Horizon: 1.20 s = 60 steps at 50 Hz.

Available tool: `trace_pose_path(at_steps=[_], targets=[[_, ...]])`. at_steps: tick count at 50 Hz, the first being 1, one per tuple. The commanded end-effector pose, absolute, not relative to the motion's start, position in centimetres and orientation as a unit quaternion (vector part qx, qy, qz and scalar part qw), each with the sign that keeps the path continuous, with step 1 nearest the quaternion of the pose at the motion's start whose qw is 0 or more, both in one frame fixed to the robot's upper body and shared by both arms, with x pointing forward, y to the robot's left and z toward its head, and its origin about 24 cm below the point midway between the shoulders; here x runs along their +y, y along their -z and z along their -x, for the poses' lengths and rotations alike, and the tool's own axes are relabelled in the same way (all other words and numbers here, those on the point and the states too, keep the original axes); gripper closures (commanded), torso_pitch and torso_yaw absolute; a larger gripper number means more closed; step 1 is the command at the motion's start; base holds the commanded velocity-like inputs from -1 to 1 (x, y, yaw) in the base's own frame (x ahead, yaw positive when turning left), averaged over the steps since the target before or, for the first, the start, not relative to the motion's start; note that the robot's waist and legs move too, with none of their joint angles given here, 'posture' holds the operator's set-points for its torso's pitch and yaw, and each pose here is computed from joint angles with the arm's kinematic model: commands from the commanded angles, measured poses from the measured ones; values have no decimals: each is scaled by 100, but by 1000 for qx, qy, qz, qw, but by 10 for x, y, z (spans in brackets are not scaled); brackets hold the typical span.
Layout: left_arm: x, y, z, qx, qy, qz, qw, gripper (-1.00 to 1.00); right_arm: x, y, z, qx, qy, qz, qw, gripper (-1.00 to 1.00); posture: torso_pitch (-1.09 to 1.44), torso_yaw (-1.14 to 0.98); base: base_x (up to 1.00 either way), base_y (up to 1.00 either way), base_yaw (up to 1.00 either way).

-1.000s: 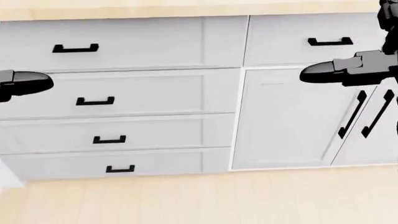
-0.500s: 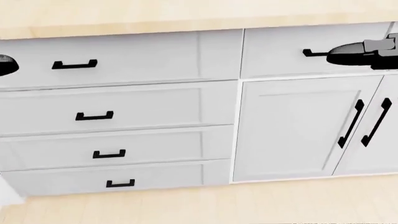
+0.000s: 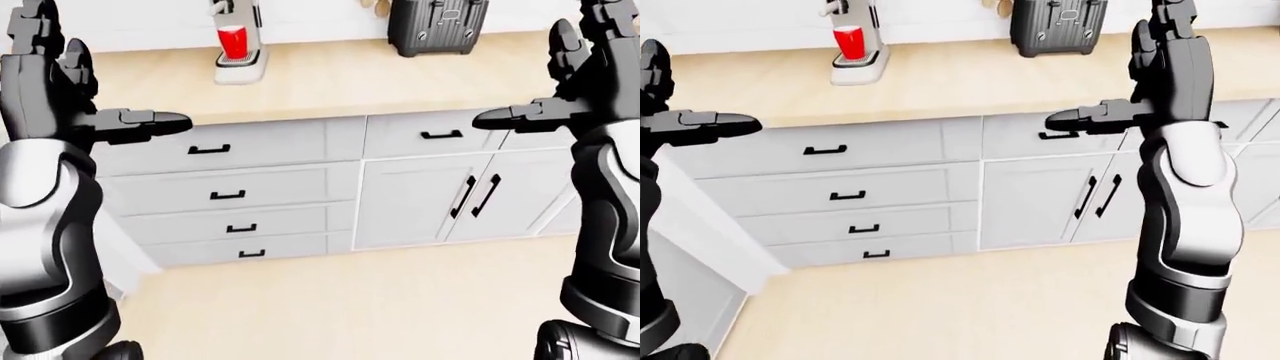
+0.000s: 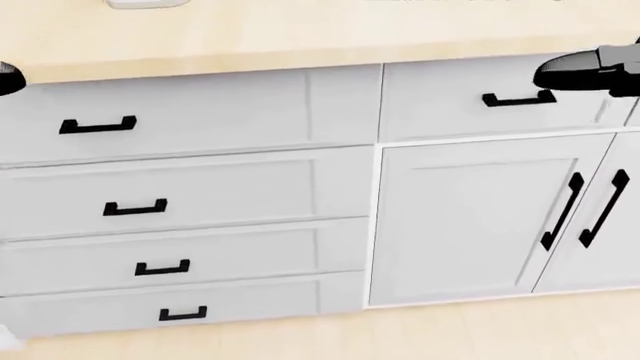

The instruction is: Pick the mug from under the coffee machine dispenser and place it on the counter.

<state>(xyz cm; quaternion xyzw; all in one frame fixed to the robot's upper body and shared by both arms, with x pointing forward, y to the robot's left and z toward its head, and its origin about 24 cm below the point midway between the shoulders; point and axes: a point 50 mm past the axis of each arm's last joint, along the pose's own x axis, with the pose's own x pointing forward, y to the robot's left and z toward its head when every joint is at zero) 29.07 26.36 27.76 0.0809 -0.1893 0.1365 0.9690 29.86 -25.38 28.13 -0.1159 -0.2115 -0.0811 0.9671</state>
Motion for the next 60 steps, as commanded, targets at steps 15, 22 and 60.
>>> trace_pose_path(at_steps=[15, 22, 60], targets=[[266, -286, -284, -217, -144, -86, 962, -100, -249, -298, -293, -247, 78, 120, 958, -100, 0, 0, 15, 17, 0], [266, -286, -283, -217, -144, -86, 962, -100, -250, -301, -293, -249, 79, 120, 958, -100, 0, 0, 11, 20, 0], [270, -286, -279, -217, -146, -96, 961, -100, -249, -300, -292, -251, 74, 124, 957, -100, 0, 0, 11, 20, 0]])
